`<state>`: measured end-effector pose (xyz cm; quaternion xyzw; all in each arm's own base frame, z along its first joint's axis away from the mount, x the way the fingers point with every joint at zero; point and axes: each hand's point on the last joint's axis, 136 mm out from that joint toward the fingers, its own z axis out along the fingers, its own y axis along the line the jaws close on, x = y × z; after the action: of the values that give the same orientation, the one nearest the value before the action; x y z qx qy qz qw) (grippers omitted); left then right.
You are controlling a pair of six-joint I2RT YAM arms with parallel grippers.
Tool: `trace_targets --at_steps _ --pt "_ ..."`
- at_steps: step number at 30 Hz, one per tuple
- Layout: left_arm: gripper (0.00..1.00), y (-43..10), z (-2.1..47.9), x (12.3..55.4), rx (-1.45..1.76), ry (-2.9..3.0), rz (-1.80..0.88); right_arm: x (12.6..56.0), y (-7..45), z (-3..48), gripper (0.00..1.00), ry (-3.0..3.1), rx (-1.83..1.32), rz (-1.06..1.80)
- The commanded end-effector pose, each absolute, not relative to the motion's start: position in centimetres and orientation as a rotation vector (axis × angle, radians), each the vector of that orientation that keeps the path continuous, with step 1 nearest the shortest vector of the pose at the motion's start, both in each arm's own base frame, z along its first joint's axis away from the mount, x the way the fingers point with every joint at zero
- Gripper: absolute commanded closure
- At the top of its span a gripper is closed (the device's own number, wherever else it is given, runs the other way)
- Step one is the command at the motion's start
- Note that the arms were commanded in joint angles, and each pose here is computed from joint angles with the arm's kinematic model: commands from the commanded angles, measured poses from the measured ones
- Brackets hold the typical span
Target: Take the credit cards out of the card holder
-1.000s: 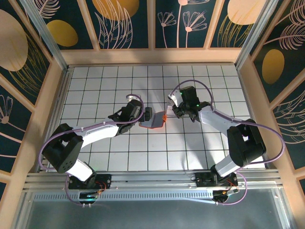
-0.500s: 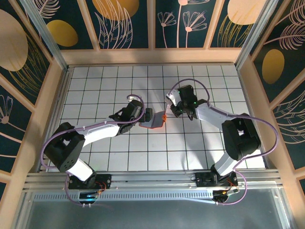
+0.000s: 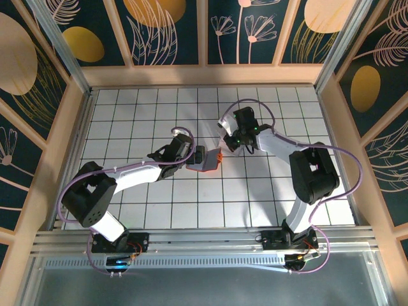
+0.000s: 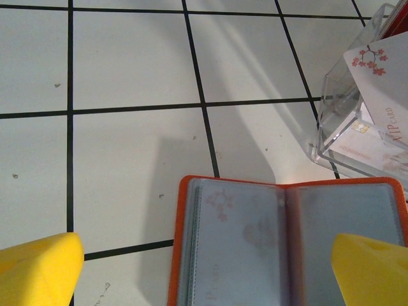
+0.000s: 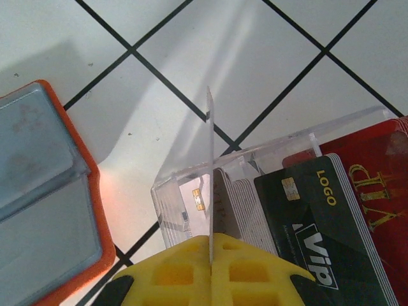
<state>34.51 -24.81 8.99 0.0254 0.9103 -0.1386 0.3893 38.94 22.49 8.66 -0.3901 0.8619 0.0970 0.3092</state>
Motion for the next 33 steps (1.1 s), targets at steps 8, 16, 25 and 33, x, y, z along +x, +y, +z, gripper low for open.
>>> trace_targets --at_steps 8,16,25,33 --pt "0.01 -25.2 10.1 35.5 0.035 2.289 -0.369 36.8 19.7 7.3 1.0 2.439 -1.07 0.313" --pt "0.01 -25.0 10.3 35.6 0.037 2.285 -0.358 37.1 19.1 6.6 1.0 2.491 -1.111 0.257" --pt "0.01 -25.1 10.4 35.7 0.039 2.283 -0.362 37.2 19.1 7.1 1.0 2.506 -1.173 0.244" --pt "0.01 -25.3 10.4 35.7 0.042 2.286 -0.367 36.6 18.6 6.7 1.0 2.523 -1.175 0.226"
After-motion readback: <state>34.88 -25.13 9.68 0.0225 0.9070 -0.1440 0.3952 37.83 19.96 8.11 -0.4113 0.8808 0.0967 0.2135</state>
